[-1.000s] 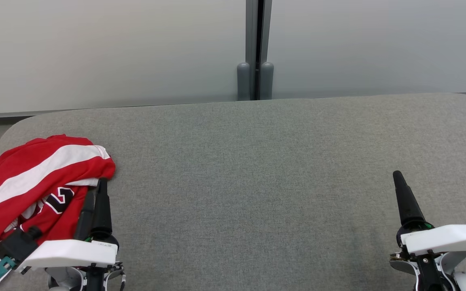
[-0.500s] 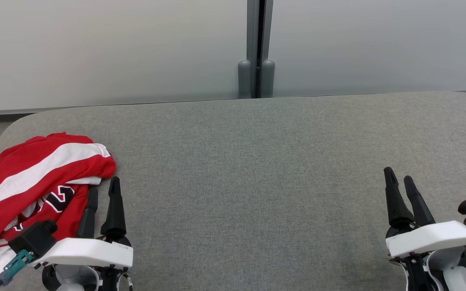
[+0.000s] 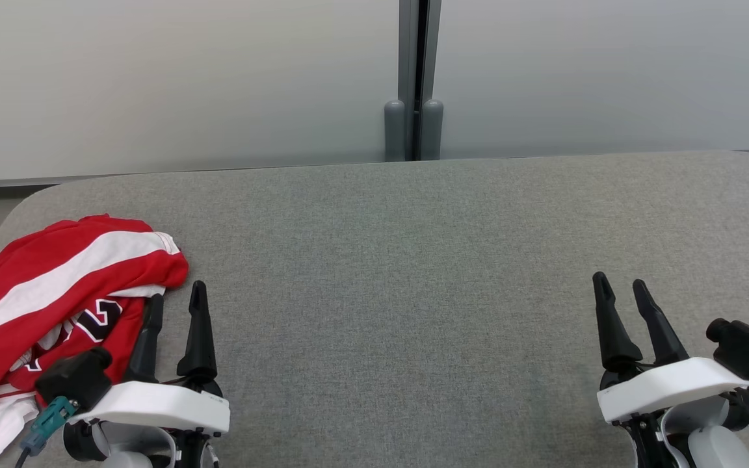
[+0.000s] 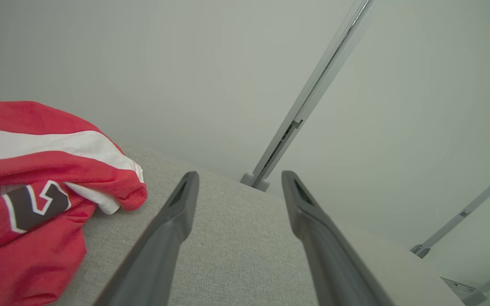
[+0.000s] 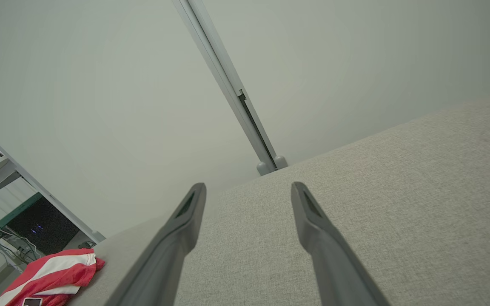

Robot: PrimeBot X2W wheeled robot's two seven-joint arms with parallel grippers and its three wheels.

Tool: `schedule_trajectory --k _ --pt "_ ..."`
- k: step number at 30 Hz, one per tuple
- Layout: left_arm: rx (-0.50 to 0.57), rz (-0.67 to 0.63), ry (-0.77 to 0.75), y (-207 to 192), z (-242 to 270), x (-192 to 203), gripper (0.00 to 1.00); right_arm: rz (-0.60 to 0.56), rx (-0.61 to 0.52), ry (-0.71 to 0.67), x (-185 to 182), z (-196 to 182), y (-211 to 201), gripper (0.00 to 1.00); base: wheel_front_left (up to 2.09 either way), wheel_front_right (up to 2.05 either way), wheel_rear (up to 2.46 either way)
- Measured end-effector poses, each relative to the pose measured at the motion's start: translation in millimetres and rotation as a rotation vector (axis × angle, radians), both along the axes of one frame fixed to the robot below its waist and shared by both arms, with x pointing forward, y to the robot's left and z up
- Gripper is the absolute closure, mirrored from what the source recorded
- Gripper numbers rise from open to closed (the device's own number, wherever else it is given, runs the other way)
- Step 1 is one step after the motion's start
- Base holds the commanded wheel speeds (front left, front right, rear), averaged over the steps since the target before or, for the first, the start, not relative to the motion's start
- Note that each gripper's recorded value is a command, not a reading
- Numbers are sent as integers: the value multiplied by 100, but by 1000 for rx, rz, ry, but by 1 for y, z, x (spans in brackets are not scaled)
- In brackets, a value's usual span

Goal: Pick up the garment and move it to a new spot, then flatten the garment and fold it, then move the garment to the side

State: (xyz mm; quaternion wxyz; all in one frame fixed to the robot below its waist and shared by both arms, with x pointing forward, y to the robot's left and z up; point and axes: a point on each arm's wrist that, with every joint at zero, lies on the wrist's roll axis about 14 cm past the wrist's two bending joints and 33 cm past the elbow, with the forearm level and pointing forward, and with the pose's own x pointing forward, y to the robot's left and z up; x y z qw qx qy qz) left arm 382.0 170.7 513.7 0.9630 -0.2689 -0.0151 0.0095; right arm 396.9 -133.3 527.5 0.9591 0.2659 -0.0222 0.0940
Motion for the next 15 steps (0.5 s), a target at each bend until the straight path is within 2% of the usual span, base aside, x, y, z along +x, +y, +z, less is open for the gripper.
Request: schedule_trajectory --k 15 --pt "128 0 -19 -4 1 -2 0 38 -137 -34 1 -1 12 0 0 0 0"
